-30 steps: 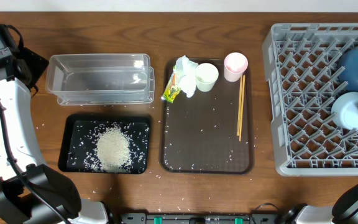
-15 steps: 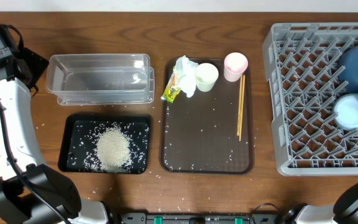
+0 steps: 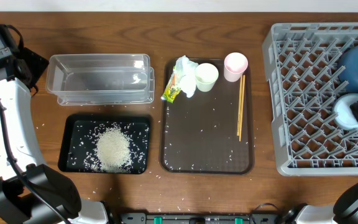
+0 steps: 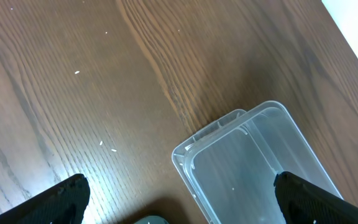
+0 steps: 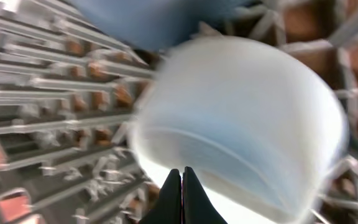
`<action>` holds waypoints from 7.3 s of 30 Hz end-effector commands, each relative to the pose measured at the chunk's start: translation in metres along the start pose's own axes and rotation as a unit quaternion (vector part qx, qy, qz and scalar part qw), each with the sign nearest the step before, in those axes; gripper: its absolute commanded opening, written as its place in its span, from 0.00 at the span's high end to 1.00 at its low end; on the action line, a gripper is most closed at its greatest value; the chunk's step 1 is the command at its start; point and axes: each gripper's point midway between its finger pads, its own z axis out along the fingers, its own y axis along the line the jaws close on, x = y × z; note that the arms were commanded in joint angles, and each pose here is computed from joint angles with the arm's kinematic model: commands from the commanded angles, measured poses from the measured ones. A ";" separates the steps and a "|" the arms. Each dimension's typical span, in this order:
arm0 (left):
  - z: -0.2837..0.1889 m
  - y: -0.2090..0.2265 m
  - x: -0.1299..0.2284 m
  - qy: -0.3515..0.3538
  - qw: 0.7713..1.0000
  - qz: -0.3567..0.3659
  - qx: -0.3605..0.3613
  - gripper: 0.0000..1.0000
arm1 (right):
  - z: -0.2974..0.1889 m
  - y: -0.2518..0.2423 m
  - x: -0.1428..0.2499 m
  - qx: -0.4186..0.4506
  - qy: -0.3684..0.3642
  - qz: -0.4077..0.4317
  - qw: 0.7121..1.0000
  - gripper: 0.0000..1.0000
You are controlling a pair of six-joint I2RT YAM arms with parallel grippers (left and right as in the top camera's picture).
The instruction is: Sort waste into correct bins and load items into the dishwasher rack
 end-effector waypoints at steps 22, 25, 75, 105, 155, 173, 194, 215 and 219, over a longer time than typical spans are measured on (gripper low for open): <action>-0.005 0.001 -0.002 -0.006 1.000 -0.004 0.001 0.02 | -0.019 0.008 -0.053 0.037 -0.097 -0.042 0.994 0.97; -0.005 0.001 -0.002 -0.006 1.000 -0.004 0.001 0.02 | -0.017 0.013 -0.047 0.028 -0.084 -0.045 0.995 0.97; -0.005 0.001 -0.002 -0.006 1.000 -0.004 0.001 0.02 | 0.004 0.036 -0.051 -0.026 -0.088 -0.036 0.995 0.97; -0.005 0.001 -0.002 -0.006 1.000 -0.004 0.001 0.02 | -0.096 0.373 0.115 -0.182 -0.032 -0.434 0.882 0.47; -0.005 0.001 -0.002 -0.006 1.000 -0.004 0.001 0.02 | 0.113 0.316 0.247 0.026 0.102 -0.428 0.897 0.71; -0.005 0.001 -0.002 -0.006 1.000 -0.004 0.001 0.02 | 0.043 0.352 0.207 -0.024 0.069 -0.400 0.913 0.99; -0.005 0.001 -0.002 -0.006 1.000 -0.004 0.001 0.02 | -0.053 0.292 0.031 -0.313 0.123 -0.339 0.878 0.99; -0.005 0.001 -0.002 -0.006 1.000 -0.004 0.001 0.02 | -0.068 0.111 -0.068 -0.268 0.127 -0.156 0.942 0.99; -0.005 0.001 -0.002 -0.006 1.000 -0.004 0.001 0.02 | -0.083 0.081 -0.093 -0.287 0.082 -0.152 0.942 0.99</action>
